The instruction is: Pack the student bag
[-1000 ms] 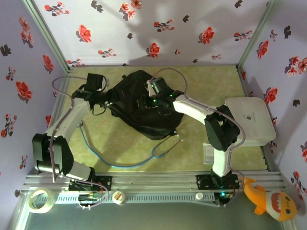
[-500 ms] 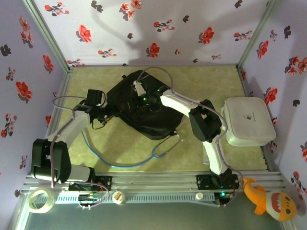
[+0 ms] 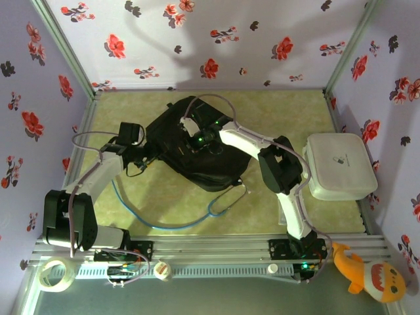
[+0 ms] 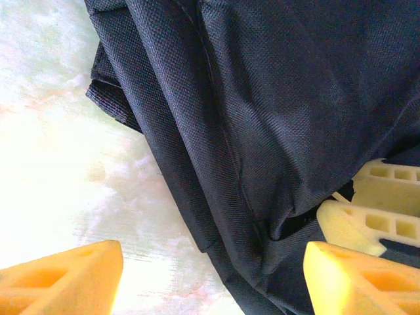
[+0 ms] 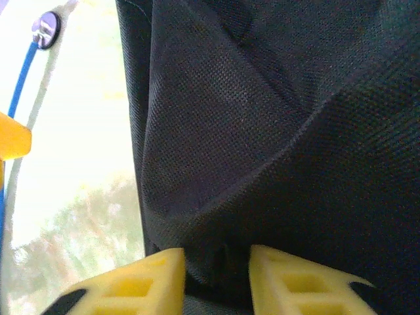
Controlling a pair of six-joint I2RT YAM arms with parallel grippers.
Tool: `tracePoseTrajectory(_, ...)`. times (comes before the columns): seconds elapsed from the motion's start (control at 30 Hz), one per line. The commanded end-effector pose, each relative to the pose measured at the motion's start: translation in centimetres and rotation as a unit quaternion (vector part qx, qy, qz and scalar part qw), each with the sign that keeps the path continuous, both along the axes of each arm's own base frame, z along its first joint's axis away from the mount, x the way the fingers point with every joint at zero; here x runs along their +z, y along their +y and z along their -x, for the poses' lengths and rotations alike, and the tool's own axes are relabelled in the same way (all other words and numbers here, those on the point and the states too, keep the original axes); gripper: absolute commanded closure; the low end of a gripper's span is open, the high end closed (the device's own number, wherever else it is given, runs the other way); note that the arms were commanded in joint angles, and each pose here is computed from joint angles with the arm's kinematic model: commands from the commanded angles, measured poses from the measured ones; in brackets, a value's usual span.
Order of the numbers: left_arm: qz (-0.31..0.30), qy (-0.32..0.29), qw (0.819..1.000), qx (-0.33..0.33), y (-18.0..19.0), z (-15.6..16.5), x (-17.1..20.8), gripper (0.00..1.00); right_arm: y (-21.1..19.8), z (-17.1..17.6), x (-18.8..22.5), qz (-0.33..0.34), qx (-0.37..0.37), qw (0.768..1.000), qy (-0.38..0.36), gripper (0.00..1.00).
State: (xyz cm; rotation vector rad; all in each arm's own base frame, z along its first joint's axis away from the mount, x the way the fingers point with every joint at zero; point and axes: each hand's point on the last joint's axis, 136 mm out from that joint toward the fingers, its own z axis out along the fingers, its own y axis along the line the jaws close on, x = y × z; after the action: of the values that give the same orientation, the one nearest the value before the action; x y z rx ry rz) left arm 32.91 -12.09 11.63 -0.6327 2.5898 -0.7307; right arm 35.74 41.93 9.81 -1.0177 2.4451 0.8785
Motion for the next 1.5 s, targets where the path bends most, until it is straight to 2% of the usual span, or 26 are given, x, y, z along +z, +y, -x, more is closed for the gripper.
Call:
tracePoseTrajectory(0.0, 0.012, -0.013, 1.000, -0.001, -0.2, -0.2, 1.0, 0.28, -0.3, -0.8, -0.8, 0.026, -0.013, 0.999, -0.014, 0.78)
tracePoseTrajectory(0.17, 0.044, -0.022, 0.999, -0.024, -1.4, -0.2, 1.3, 0.27, -0.8, -2.1, 0.4, 0.012, -0.050, 0.998, -0.038, 0.90)
tracePoseTrajectory(0.37, 0.102, -0.039, 0.993, -0.051, -3.9, -0.5, 1.6, 0.27, -1.7, -2.5, 3.1, -0.030, -0.085, 0.994, -0.063, 0.99)
tracePoseTrajectory(0.53, 0.146, -0.044, 0.986, -0.063, -6.0, -1.3, 1.3, 0.32, -2.4, -2.2, 4.2, -0.051, -0.104, 0.991, -0.069, 1.00)
tracePoseTrajectory(0.63, 0.151, -0.045, 0.985, -0.076, -7.1, -1.6, 1.1, 0.35, -2.8, -2.0, 4.6, -0.059, -0.114, 0.989, -0.072, 1.00)
tracePoseTrajectory(0.87, 0.153, -0.021, 0.986, -0.069, -7.8, -2.4, -1.2, 0.54, -3.7, -2.5, 4.6, -0.054, -0.149, 0.984, -0.076, 1.00)
tracePoseTrajectory(1.03, 0.153, -0.014, 0.985, -0.078, -8.8, -2.7, -1.8, 0.62, -4.0, -2.8, 4.8, -0.055, -0.171, 0.981, -0.072, 1.00)
tracePoseTrajectory(1.13, 0.149, -0.005, 0.986, -0.077, -9.0, -2.8, -2.6, 0.75, -4.4, -3.2, 4.7, -0.050, -0.188, 0.978, -0.074, 1.00)
tracePoseTrajectory(1.27, 0.119, 0.001, 0.991, -0.063, -8.0, -2.8, -3.5, 0.98, -7.0, -4.9, 4.8, -0.019, -0.256, 0.962, -0.096, 1.00)
tracePoseTrajectory(1.33, 0.105, 0.002, 0.993, -0.061, -7.6, -2.5, -3.7, 1.00, -9.6, -6.4, 4.9, 0.003, -0.312, 0.944, -0.107, 1.00)
tracePoseTrajectory(1.47, 0.089, 0.008, 0.994, -0.062, -7.0, -1.8, -4.0, 1.00, -15.7, -9.4, 5.2, 0.064, -0.421, 0.894, -0.141, 1.00)
